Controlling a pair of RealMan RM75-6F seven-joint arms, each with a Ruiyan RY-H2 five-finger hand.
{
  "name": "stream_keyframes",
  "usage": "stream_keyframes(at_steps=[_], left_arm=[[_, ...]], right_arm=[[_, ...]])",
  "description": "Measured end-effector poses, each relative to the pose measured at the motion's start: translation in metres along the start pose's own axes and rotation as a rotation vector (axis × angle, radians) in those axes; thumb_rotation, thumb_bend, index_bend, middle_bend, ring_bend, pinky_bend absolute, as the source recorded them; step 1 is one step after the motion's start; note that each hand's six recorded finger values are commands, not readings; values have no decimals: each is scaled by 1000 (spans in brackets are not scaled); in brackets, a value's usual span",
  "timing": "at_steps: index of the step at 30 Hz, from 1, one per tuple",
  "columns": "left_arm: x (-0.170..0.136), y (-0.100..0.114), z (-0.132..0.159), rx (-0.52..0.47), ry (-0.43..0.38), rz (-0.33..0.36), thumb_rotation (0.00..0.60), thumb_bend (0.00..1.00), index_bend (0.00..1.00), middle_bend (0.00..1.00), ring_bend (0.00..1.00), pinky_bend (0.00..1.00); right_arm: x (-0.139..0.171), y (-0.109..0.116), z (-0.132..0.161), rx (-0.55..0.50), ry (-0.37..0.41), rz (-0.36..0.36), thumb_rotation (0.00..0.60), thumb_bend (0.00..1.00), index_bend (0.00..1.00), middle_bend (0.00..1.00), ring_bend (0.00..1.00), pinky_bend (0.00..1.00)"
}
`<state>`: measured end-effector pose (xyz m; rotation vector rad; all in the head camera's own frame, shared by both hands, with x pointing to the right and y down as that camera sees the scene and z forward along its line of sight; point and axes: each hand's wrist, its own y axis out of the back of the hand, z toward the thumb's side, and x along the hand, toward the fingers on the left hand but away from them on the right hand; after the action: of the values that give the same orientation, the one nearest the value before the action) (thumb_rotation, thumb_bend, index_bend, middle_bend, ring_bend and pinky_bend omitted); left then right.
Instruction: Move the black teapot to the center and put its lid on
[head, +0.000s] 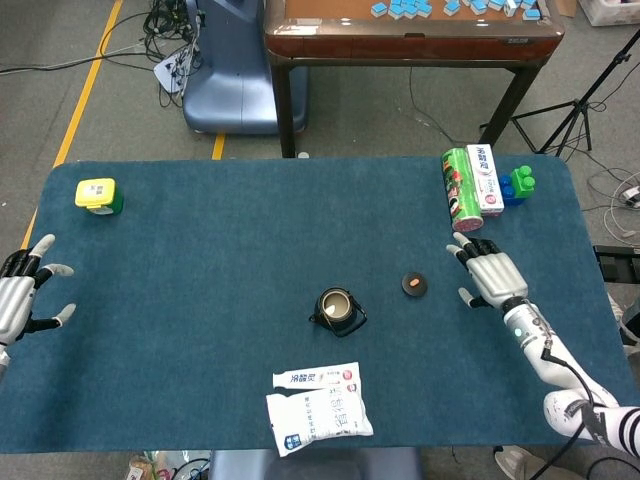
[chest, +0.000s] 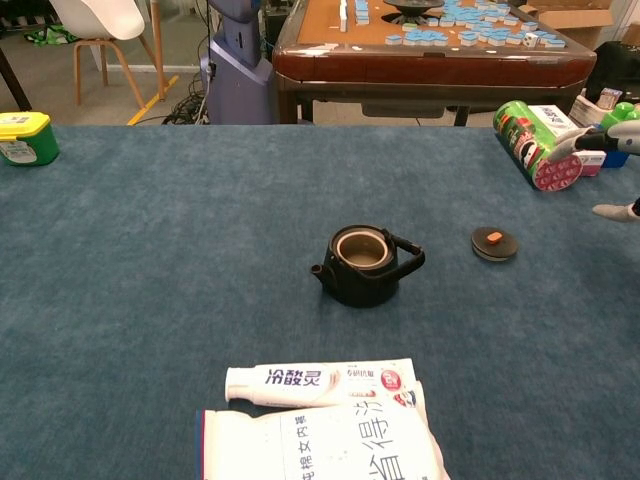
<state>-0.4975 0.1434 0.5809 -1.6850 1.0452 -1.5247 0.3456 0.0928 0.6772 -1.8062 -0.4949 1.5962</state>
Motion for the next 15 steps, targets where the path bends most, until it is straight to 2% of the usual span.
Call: stream_keyframes(at_steps=[7,15], left_arm=[[-12,1,5,-16,-10,-12,600,256,294,0,0,0],[-23,0,16,2,-61,-1,600,257,292,0,0,0]], right_arm=[[-5,-3,6,16,8,10,600,407,98,0,0,0],[-6,-12,2,33,-10,27,600,406,98,0,0,0]])
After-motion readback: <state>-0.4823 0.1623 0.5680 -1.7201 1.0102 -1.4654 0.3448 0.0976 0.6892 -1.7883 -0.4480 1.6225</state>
